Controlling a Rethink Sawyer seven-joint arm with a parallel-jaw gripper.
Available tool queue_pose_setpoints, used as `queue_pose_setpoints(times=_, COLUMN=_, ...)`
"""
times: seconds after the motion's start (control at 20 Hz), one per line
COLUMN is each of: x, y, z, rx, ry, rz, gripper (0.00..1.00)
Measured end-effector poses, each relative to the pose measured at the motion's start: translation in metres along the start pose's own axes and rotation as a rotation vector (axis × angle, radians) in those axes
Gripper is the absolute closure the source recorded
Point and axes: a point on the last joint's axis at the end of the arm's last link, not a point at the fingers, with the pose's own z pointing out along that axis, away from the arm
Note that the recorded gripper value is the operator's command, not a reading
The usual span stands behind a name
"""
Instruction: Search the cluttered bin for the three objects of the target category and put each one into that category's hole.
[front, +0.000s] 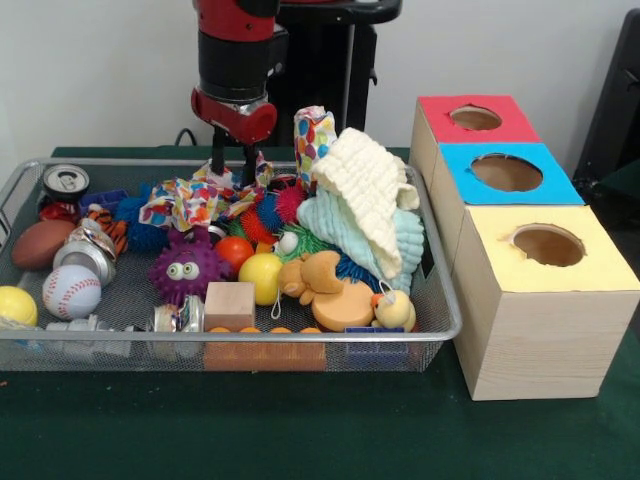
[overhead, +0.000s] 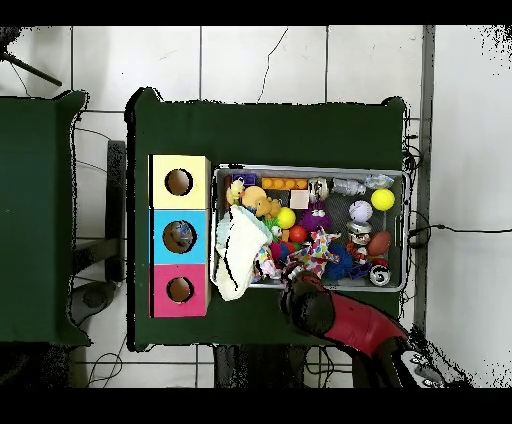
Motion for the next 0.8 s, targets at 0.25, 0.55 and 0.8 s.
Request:
queue_pose_setpoints(times=0.25, x=0.006, y=-0.007, z=0.014, rx=-0.025, ry=-0.017, rz=-0.032, gripper=0.00)
queue_pose_setpoints(times=0.55, x=0.006, y=-0.011, z=0.019, rx=-0.052, ry=-0.017, rz=-0.047, gripper=0.00)
queue_pose_setpoints(times=0.8, x=-0.003, y=-0.018, z=0.016, rx=-0.060, ry=0.012, rz=-0.032, gripper=0.00)
